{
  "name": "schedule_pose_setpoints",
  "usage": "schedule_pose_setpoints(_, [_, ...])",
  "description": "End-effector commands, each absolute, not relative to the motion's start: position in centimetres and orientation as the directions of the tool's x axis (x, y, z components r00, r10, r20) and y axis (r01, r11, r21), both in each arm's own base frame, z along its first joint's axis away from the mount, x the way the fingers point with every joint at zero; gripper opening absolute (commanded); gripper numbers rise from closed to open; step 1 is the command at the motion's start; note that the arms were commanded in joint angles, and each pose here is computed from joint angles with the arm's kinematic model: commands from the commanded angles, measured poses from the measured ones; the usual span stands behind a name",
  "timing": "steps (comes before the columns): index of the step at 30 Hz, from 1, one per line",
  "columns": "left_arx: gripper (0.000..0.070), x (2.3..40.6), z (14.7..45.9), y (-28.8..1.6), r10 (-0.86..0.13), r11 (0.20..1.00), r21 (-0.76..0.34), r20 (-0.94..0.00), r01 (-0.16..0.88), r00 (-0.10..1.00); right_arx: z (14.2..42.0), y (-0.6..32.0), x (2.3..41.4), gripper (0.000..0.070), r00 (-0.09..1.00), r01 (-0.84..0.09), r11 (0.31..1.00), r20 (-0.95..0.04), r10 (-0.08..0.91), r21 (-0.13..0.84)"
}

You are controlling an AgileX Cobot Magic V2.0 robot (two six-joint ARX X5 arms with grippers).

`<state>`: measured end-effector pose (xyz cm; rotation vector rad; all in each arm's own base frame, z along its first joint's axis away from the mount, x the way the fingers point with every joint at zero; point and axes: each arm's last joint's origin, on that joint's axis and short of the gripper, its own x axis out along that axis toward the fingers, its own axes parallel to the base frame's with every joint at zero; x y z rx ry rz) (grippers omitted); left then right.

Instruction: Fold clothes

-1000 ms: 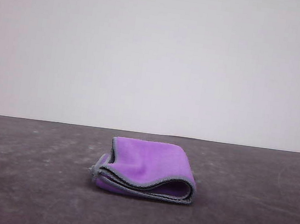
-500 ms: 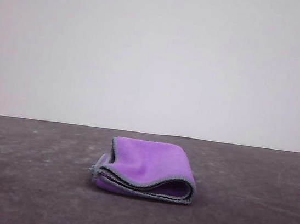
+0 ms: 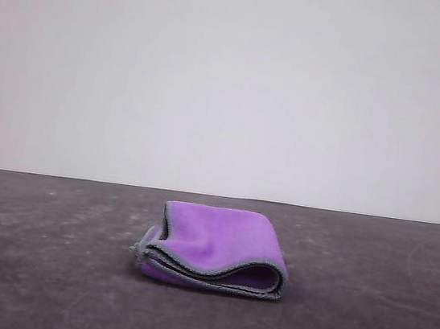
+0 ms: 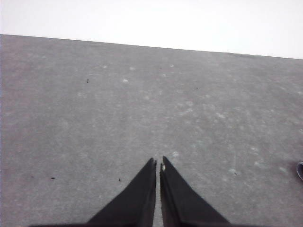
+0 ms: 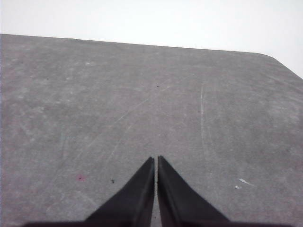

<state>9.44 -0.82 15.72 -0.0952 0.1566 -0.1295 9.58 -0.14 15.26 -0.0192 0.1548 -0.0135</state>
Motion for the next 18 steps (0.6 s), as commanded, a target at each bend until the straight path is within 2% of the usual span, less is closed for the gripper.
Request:
schedule_pose_setpoints(1, [0.0000, 9.51, 15.06, -0.81, -0.133, 0.987, -0.108, -0.174, 0.115, 0.976, 15.28, -0.17, 9.62, 0.0007, 0.990, 0.017, 1.000, -0.143, -0.018, -0.011])
schedule_pose_setpoints(18, [0.0000, 9.51, 15.06, -0.81, -0.133, 0.987, -0.108, -0.174, 0.115, 0.976, 15.28, -0.17, 9.62, 0.0007, 0.990, 0.017, 1.000, -0.143, -0.018, -0.011])
